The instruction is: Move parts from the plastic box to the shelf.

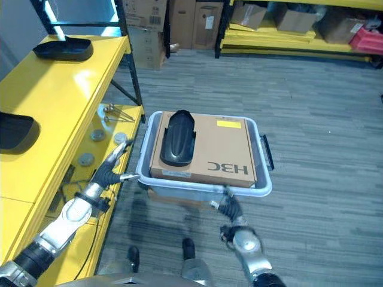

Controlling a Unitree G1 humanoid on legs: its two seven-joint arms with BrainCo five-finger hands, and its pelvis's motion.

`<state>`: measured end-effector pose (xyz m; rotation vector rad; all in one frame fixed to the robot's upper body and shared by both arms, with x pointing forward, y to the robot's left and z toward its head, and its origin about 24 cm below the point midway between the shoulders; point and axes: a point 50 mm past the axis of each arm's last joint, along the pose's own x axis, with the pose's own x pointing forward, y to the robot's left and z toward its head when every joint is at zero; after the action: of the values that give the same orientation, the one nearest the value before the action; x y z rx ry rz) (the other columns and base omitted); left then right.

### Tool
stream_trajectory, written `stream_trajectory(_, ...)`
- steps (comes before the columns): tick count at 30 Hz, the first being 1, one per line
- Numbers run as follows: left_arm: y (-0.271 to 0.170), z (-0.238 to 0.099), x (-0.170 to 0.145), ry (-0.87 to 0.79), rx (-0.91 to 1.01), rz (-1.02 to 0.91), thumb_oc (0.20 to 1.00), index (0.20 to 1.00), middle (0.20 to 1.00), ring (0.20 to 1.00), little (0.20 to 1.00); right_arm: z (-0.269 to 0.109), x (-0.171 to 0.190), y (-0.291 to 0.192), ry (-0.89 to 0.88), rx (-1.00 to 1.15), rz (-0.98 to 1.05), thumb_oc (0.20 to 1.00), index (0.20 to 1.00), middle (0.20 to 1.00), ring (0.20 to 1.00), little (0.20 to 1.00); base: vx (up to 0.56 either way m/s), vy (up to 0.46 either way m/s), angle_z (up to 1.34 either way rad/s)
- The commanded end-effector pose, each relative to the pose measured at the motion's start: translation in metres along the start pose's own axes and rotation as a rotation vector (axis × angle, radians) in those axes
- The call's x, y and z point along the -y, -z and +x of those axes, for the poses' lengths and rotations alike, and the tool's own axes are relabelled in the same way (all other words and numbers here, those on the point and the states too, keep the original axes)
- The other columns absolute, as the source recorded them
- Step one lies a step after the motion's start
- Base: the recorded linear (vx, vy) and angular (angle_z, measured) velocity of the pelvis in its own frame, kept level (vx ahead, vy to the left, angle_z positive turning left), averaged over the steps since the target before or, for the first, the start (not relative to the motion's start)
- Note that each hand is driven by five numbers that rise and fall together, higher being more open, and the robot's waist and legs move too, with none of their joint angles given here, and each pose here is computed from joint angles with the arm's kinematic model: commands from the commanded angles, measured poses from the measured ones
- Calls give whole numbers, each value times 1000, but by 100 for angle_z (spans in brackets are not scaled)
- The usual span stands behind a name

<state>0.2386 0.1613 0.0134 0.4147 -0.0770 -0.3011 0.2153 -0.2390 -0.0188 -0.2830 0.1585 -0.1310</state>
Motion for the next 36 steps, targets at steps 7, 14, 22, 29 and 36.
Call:
stream_trajectory(7,36,-4,21,103,-214,-40,1000,1000,1000,1000,1000,20,31,-71,100,330,-66,1000,1000,1000,1000,1000,62,130,-6)
stream_trajectory(14,53,6,29,207,-278,7,1000,1000,1000,1000,1000,86,60,-158,300,463,-96,1000,1000,1000,1000,1000,-128,39,2)
stream_trajectory(22,42,18,27,247,-174,87,1000,1000,1000,1000,1000,114,110,-217,533,447,-150,1000,1000,1000,1000,1000,-118,-14,31)
stream_trajectory(29,22,26,35,333,-50,154,1000,1000,1000,1000,1000,128,128,-212,506,259,-203,1000,1000,1000,1000,1000,-32,14,17)
stream_trajectory(36,18,27,36,347,-25,168,1000,1000,1000,1000,1000,134,142,-146,341,-288,-496,200,200,200,200,200,-30,-36,16)
